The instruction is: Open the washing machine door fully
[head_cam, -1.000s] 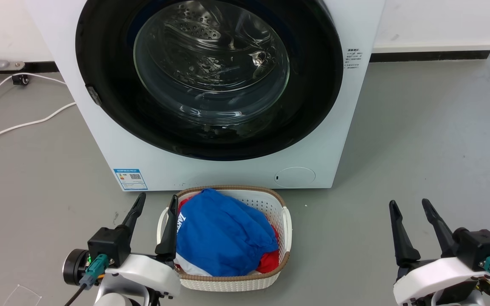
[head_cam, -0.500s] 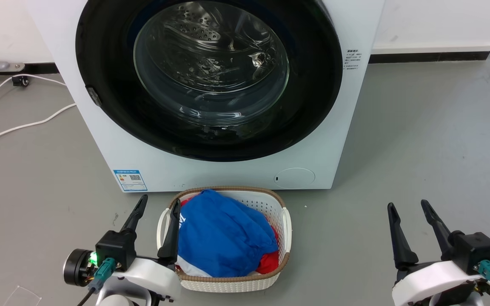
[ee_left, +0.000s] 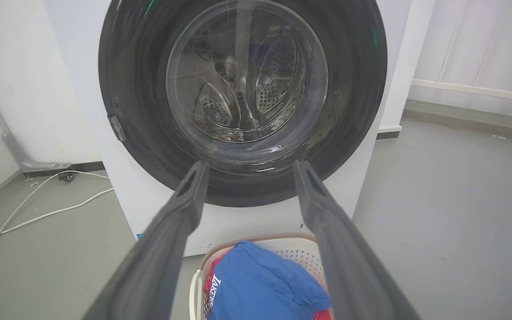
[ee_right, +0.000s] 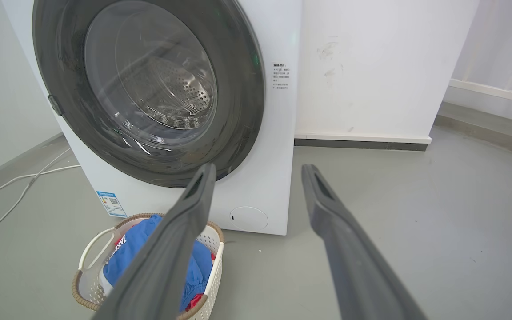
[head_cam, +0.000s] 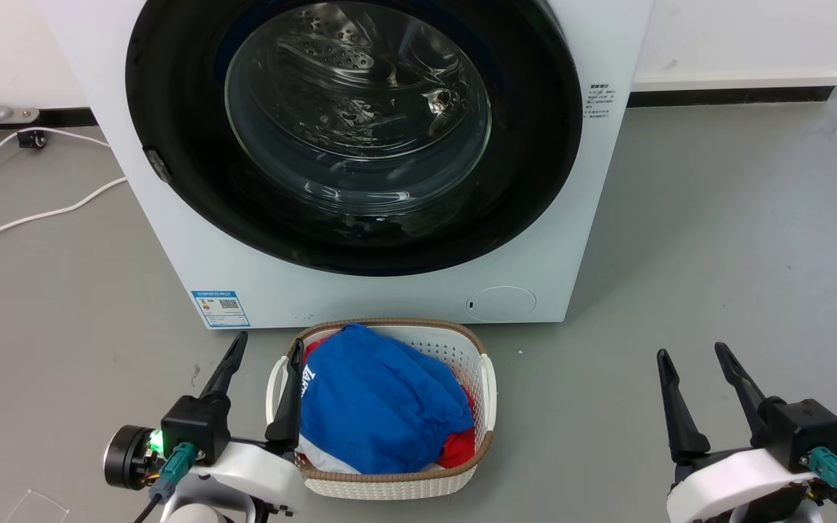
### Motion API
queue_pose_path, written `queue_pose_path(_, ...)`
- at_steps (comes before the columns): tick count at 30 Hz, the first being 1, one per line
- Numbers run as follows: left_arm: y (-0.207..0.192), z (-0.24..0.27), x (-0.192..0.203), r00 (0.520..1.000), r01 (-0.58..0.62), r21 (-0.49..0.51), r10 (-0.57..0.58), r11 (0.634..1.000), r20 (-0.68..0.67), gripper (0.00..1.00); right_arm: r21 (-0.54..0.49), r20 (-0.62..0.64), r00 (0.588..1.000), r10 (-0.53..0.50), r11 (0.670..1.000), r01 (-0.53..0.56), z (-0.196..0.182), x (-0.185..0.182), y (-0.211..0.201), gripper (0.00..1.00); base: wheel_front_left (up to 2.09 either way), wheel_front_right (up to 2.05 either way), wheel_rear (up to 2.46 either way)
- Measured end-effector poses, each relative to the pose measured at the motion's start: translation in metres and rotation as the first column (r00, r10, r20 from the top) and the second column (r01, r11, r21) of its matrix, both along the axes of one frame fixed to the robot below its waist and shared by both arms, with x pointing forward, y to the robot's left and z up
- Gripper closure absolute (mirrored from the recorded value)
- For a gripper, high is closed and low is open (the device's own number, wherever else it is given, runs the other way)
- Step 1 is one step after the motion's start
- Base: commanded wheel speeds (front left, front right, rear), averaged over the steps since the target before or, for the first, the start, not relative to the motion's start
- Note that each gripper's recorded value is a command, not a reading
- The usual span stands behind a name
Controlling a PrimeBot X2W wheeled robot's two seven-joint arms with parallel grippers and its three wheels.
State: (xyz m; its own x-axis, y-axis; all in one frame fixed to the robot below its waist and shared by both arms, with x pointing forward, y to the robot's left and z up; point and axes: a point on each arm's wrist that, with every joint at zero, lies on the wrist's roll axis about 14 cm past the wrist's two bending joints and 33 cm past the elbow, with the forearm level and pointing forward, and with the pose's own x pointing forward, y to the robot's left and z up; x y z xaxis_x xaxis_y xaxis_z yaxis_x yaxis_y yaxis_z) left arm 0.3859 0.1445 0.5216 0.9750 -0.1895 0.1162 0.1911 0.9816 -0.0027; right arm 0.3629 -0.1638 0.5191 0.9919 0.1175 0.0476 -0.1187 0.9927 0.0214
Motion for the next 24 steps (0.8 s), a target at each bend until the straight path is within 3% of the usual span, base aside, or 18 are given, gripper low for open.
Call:
queue_pose_path(4,0.001,-0.001,0.0,1.0,-0.006,-0.008,0.006,1.0,-0.005,0.0,0.009,-0.001,1.0,-0.003,1.0,0.003,-0.001,0.0,-0.001,0.0,0.0,0.0,0.0)
queue_pose_path(5,0.001,-0.002,0.0,1.0,-0.007,-0.01,0.006,1.0,-0.007,0.0,0.01,-0.002,1.0,-0.004,1.0,0.004,-0.001,0.0,-0.001,0.51,0.0,0.0,0.0)
queue_pose_path(6,0.001,-0.002,0.0,1.0,-0.005,-0.013,0.005,1.0,-0.007,0.0,0.021,-0.003,1.0,-0.004,1.0,0.004,-0.001,-0.001,-0.001,0.7,0.0,0.0,0.0)
queue_pose_path(7,0.001,-0.002,0.0,1.0,-0.004,-0.013,0.004,1.0,-0.009,0.0,0.025,-0.003,1.0,-0.005,1.0,0.005,-0.001,-0.001,-0.001,1.0,0.0,0.0,0.0)
queue_pose_path(12,0.0,-0.004,0.0,1.0,-0.005,-0.018,0.005,1.0,-0.014,0.0,0.039,-0.009,1.0,-0.005,0.999,0.005,-0.003,0.0,-0.001,1.0,0.0,0.0,0.0)
queue_pose_path(15,0.0,-0.005,0.0,1.0,-0.006,-0.018,0.006,1.0,-0.016,0.0,0.143,-0.025,0.999,-0.023,0.989,0.026,-0.006,-0.001,-0.006,1.0,0.0,0.0,0.0)
queue_pose_path(16,0.001,-0.005,0.001,1.0,-0.009,-0.019,0.008,1.0,-0.017,0.0,0.434,-0.063,0.996,-0.064,0.897,0.085,-0.013,-0.001,-0.018,1.0,0.0,0.0,0.0)
queue_pose_path(18,0.001,-0.005,0.002,1.0,-0.01,-0.022,0.009,1.0,-0.019,0.0,0.642,-0.089,0.992,-0.084,0.757,0.122,-0.017,0.002,-0.025,1.0,0.0,0.0,0.0)
queue_pose_path(19,0.001,-0.006,0.002,1.0,-0.012,-0.023,0.011,1.0,-0.019,0.0,0.715,-0.104,0.991,-0.086,0.686,0.135,-0.019,0.003,-0.027,1.0,0.0,0.0,0.0)
queue_pose_path(20,0.001,-0.006,0.002,1.0,-0.013,-0.024,0.012,1.0,-0.02,0.0,0.791,-0.117,0.989,-0.091,0.593,0.148,-0.021,0.003,-0.03,1.0,0.0,0.0,0.0)
queue_pose_path(22,0.002,-0.006,0.003,1.0,-0.016,-0.026,0.015,1.0,-0.02,0.0,0.915,-0.137,0.986,-0.097,0.37,0.164,-0.022,0.007,-0.038,1.0,0.0,0.0,0.0)
queue_pose_path(23,0.002,-0.006,0.003,1.0,-0.016,-0.028,0.016,0.999,-0.02,0.0,0.943,-0.142,0.985,-0.102,0.288,0.165,-0.023,0.009,-0.041,1.0,0.0,0.0,0.0)
queue_pose_path(24,0.002,-0.005,0.004,1.0,-0.018,-0.029,0.018,0.999,-0.019,0.0,0.969,-0.143,0.984,-0.105,0.186,0.161,-0.022,0.012,-0.046,1.0,0.0,0.0,0.0)
